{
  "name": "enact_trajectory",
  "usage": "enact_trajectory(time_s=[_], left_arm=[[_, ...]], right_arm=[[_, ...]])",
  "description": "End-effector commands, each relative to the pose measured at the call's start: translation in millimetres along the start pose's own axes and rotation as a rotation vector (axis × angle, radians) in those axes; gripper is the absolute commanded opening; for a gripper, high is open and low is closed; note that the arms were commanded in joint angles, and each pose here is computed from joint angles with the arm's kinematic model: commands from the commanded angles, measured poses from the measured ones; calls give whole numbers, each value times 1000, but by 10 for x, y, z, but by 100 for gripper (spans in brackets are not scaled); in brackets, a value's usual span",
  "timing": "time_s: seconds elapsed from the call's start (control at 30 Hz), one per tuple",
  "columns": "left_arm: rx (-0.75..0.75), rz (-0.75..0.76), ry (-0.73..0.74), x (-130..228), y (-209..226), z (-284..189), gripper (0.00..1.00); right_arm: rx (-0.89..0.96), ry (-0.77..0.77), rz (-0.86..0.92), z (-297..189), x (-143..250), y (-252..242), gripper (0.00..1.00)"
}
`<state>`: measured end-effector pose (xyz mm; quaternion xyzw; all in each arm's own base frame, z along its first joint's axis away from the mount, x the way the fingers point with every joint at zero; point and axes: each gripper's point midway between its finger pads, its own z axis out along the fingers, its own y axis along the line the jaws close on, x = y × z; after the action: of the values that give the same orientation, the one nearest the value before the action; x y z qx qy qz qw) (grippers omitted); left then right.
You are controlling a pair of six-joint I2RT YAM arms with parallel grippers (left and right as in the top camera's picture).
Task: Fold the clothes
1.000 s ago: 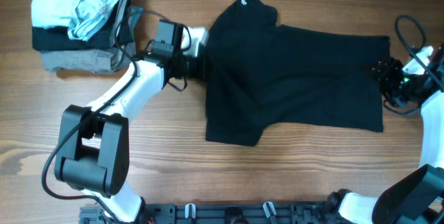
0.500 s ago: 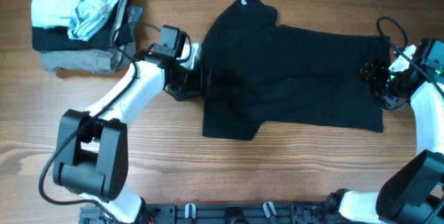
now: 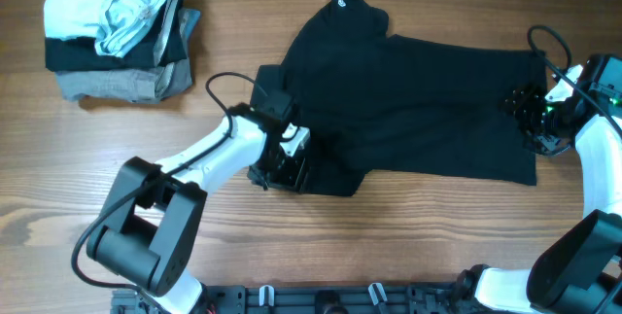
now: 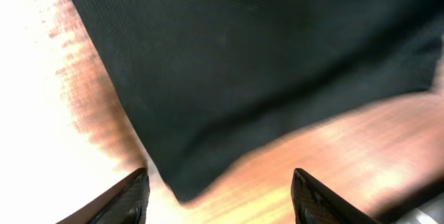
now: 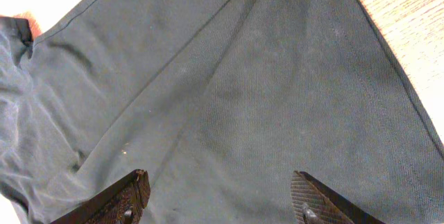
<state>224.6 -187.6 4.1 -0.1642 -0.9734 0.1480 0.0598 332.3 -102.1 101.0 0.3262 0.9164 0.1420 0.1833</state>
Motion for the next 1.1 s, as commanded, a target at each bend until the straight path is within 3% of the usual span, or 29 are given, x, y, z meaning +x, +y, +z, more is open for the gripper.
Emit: enact_trajectory(time_s=[0.0,0.03,0.1,0.17,0.4,0.6,0.83,0.87,0.93,0.97,1.07], left_arm=[[-85,-13,-52,-21,157,74,63],[-84,-22,-55,-23,158,83,59],[-64,-51,-45,2,127,86,20],[2,-82,-11,70,19,89,4],[78,-245,255,708,-175,-278,4],[155,-275,250,840,-366,-538,4],[129,-333,339,1068,-355,-613,4],[127,-338,347,1088,-354,-620,9],[128,-337,346,1086,-355,-620,50],[130,-334,340,1068,-357,-619,60],[163,-308,257,839,-384,-658,65]], right_arm=[[16,8,7,29,7,-28,70],[16,9,7,29,9,-29,70],[17,11,8,29,15,-31,70],[17,11,8,29,15,-31,70],[16,7,6,29,5,-28,70],[16,7,7,29,4,-28,70],[54,1,8,27,-2,-94,71],[57,-1,7,27,-5,-100,71],[57,-1,8,27,-6,-99,71],[57,-1,8,27,-6,-99,71],[57,-1,7,27,-7,-99,71]])
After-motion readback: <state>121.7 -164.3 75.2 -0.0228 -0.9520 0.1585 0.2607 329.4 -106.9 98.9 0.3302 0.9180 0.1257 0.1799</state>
